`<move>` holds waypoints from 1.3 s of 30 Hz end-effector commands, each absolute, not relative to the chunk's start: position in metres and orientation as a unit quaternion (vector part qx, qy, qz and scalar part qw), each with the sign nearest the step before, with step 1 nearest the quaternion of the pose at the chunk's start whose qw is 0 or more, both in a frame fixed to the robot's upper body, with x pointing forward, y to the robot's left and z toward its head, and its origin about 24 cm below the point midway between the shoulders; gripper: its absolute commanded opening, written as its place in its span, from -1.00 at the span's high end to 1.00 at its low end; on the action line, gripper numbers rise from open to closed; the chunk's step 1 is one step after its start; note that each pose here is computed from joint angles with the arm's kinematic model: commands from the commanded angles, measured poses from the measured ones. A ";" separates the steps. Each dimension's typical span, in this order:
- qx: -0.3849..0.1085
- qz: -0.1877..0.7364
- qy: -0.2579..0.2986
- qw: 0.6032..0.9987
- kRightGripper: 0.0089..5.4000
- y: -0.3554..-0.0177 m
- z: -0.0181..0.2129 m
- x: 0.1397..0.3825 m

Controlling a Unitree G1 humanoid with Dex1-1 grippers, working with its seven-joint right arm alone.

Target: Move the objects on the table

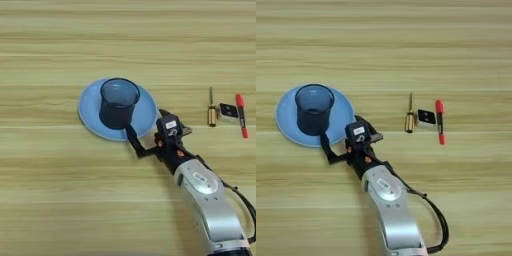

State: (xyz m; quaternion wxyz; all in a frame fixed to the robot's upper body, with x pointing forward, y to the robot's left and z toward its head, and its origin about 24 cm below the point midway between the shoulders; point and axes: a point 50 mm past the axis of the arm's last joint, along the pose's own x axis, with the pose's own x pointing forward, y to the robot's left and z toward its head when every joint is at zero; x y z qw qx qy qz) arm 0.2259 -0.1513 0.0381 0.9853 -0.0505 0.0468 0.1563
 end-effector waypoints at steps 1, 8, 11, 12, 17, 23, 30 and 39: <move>-0.075 0.132 0.006 0.988 -0.99 -0.167 0.060 0.227; -0.081 0.063 -0.001 0.995 -0.99 -0.196 0.065 0.227; -0.078 0.033 -0.006 0.996 -0.99 -0.207 0.067 0.228; -0.077 0.025 -0.007 0.997 -0.99 -0.211 0.066 0.228; -0.077 -0.029 -0.013 0.997 -0.99 -0.229 0.065 0.230; -0.074 -0.088 -0.022 0.993 -0.99 -0.248 0.061 0.235; -0.075 -0.137 -0.019 0.987 -0.99 -0.271 0.053 0.242; -0.081 -0.142 -0.014 0.986 -0.99 -0.284 0.050 0.250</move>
